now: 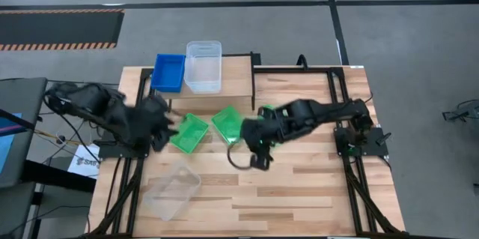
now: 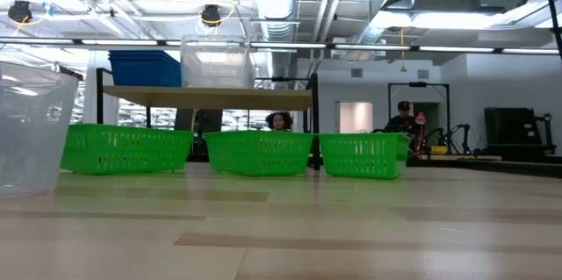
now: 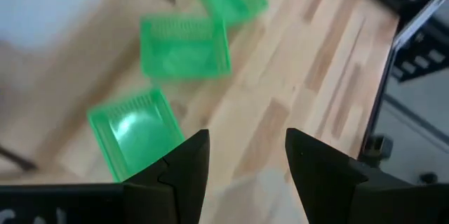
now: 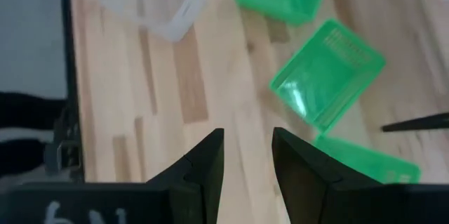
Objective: Stack baskets on shelf by color
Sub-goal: Stack the transparent bin on top of the other transparent bins on the shelf
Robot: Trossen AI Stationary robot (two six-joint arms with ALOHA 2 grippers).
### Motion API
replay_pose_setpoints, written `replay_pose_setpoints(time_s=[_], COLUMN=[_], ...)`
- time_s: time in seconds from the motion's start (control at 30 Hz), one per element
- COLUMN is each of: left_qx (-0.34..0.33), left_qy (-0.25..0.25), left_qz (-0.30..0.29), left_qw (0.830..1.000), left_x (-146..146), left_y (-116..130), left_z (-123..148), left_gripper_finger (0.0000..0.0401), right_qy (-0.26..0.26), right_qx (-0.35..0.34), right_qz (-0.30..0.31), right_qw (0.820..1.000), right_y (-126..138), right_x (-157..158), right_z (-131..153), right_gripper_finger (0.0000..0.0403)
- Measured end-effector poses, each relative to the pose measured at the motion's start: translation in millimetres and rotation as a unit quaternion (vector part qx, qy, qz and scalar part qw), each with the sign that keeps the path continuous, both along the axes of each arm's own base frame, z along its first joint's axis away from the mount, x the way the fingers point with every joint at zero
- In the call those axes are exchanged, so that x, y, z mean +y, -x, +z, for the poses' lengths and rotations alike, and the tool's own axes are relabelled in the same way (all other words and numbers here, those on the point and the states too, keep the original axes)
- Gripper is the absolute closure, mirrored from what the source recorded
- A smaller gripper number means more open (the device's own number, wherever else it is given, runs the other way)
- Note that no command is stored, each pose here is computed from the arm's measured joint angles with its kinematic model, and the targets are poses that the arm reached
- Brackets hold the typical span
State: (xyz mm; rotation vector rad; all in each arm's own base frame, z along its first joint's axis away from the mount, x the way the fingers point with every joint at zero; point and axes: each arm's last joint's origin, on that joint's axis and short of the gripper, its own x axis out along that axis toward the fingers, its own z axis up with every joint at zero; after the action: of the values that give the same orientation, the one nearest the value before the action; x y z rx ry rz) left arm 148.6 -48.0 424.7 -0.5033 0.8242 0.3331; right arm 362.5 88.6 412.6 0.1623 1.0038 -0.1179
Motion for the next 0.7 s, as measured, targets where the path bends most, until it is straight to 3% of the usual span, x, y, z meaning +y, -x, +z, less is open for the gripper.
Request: replay_pose_setpoints(time_s=[0.27,0.43,0.7], left_qx=[0.071,0.078,0.077], left_qy=[0.055,0.093,0.136], left_qz=[0.036,0.057,0.097], left_qw=[0.995,0.991,0.983], left_x=[-47,-73,-111], left_y=[1,6,0], left_z=[-67,-104,-145], left_gripper_finger=[0.0225,0.0225,0.0225], right_qy=[0.001,0.025,0.011], right_qx=[0.009,-0.006,-0.012], right_qz=[0.038,0.04,0.037], right_qw=[0.999,0.999,0.999], right_y=[19,30,43], right_x=[50,74,99], right_z=[-1,-1,-1], right_gripper_finger=[0.0262,0.0264,0.0266])
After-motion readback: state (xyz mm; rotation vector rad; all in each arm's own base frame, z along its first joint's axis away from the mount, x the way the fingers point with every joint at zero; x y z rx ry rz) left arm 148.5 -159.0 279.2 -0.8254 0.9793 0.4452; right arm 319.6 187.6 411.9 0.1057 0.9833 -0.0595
